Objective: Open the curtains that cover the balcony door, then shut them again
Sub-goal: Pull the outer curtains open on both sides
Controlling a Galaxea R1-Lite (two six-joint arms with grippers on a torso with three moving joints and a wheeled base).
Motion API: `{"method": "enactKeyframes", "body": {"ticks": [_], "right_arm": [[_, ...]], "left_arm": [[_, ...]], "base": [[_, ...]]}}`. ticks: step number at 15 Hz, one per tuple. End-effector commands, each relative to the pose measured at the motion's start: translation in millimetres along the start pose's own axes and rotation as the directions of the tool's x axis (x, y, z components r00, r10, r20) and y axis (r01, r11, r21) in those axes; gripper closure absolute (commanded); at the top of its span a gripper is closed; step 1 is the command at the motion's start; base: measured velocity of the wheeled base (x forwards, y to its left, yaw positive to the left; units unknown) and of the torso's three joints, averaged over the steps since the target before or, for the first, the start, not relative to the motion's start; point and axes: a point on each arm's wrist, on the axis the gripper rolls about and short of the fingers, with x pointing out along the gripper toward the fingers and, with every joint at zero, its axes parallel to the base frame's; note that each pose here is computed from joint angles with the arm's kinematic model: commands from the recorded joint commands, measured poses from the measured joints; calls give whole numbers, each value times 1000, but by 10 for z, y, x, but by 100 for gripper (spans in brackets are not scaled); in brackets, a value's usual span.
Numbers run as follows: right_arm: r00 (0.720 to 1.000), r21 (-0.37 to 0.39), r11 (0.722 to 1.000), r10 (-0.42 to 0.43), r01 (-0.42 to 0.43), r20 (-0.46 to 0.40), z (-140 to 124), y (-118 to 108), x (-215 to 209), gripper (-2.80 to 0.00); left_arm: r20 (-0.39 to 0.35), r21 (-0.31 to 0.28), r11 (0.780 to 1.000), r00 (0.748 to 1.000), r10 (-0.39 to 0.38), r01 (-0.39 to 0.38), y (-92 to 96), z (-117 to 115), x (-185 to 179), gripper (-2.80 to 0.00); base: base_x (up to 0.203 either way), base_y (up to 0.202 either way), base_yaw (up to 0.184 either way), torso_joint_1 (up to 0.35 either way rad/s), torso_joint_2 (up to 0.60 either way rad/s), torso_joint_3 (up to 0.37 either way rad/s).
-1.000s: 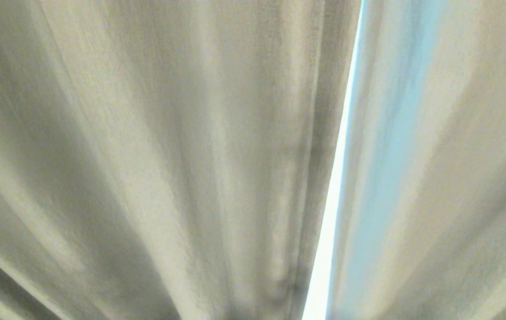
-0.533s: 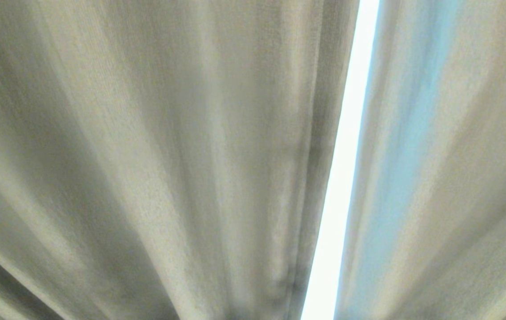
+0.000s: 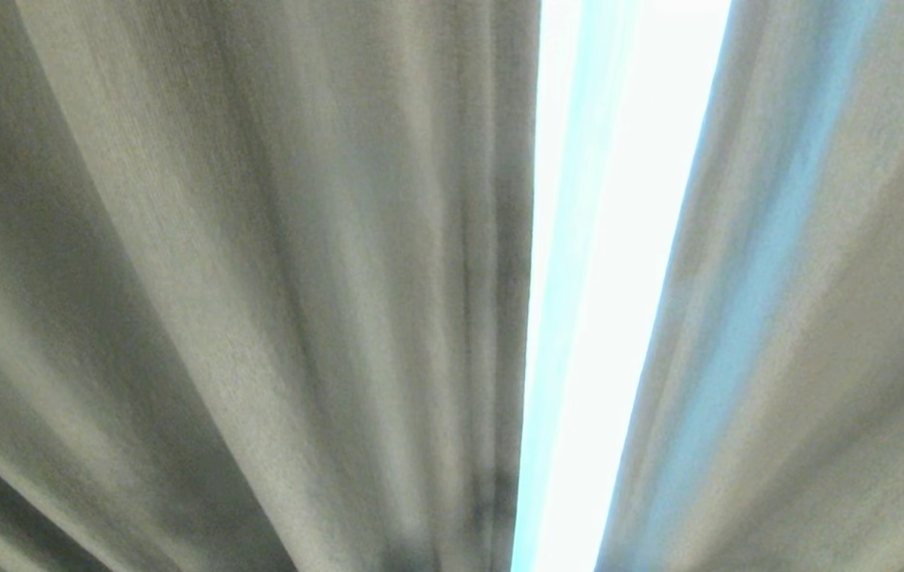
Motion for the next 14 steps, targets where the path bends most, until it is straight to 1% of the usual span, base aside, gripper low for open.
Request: {"method": "enactKeyframes", "body": {"ticks": [1,3,6,9,12,14], "right_arm": [[1000,0,1000,1,-1,-1,-27,-6,17,0],[1000,0,1000,7,-7,0,-16,2,6,0],[998,-7,998,62,-61,11,38,21,-50,0],[996,-5,996,86,-86,16,104,73,-160,0],[987,-2,987,158,-158,14,160,135,-340,0],[979,10,979,203,-203,30,250,215,-470,0]], "left_arm": [[1,-1,1000,1000,1,-1,0,1,0,0],[1,-1,1000,1000,1,-1,0,1,0,0],[1,-1,1000,1000,1,-1,0,1,0,0],[1,-1,1000,1000,1,-1,0,1,0,0],[1,-1,1000,1000,1,-1,0,1,0,0],[1,-1,1000,1000,1,-1,0,1,0,0]], "base": [[0,0,0,0,0,0],[0,0,0,0,0,0],[0,0,0,0,0,0],[0,0,0,0,0,0],[0,0,0,0,0,0],[0,0,0,0,0,0]]}}
